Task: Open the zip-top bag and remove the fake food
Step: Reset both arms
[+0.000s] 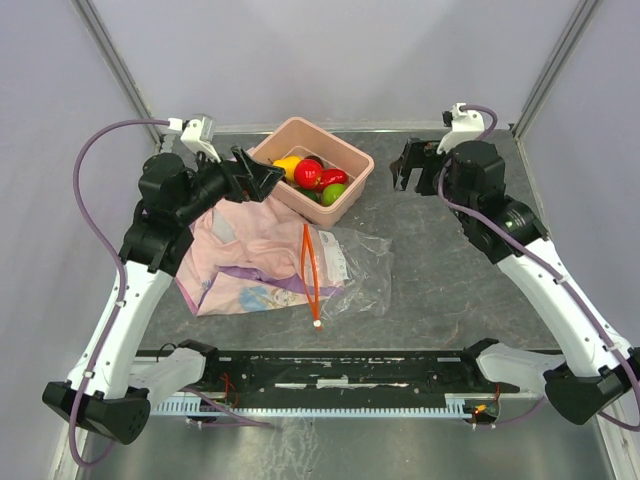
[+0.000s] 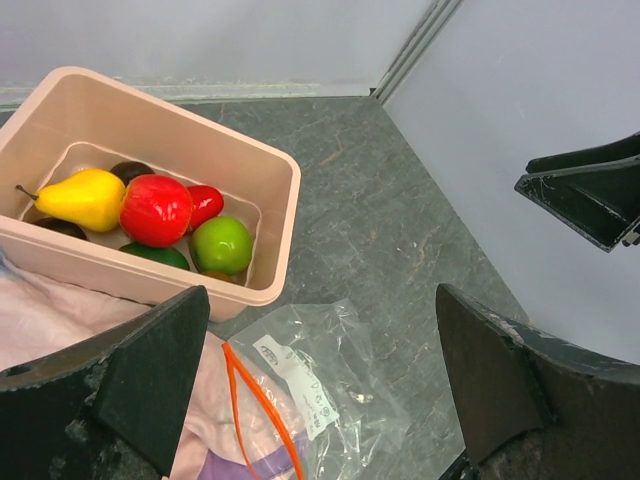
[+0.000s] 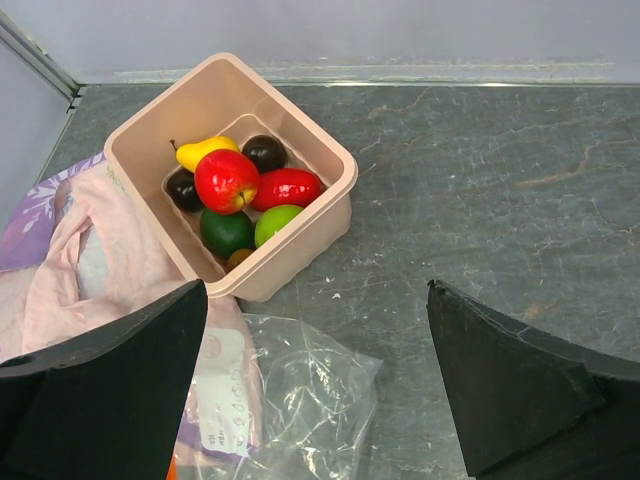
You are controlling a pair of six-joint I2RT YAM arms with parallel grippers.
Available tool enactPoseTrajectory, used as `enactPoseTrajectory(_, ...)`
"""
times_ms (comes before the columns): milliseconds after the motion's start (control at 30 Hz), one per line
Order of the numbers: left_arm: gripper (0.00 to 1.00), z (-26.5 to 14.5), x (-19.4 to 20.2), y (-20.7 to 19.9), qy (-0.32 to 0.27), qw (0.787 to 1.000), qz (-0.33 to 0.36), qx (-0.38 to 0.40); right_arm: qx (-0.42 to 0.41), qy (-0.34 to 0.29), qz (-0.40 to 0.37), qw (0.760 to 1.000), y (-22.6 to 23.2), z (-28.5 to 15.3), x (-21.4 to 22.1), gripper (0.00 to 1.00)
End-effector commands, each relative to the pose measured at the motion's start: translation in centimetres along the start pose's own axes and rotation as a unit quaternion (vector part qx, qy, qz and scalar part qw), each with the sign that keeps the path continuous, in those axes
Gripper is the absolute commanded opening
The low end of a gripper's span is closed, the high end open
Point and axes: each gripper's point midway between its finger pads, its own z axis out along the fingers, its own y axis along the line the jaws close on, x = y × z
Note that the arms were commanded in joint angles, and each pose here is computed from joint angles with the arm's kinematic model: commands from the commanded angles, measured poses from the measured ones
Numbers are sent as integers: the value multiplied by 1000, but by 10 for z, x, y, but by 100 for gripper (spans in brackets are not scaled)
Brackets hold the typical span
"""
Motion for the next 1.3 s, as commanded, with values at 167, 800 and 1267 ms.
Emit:
enactPoseTrajectory(167, 99, -3, -11, -5, -23, 1000, 18, 12, 1, -41, -5, 999, -3, -10, -18, 99)
enactPoseTrajectory(800, 99, -8, -15, -5, -33, 999, 24, 8, 11, -41, -8, 999, -8, -11, -12, 99)
enactPoseTrajectory(1267, 99, -11, -12, -6, -32, 999, 21, 11, 22, -44, -11, 999, -15, -17, -11, 99)
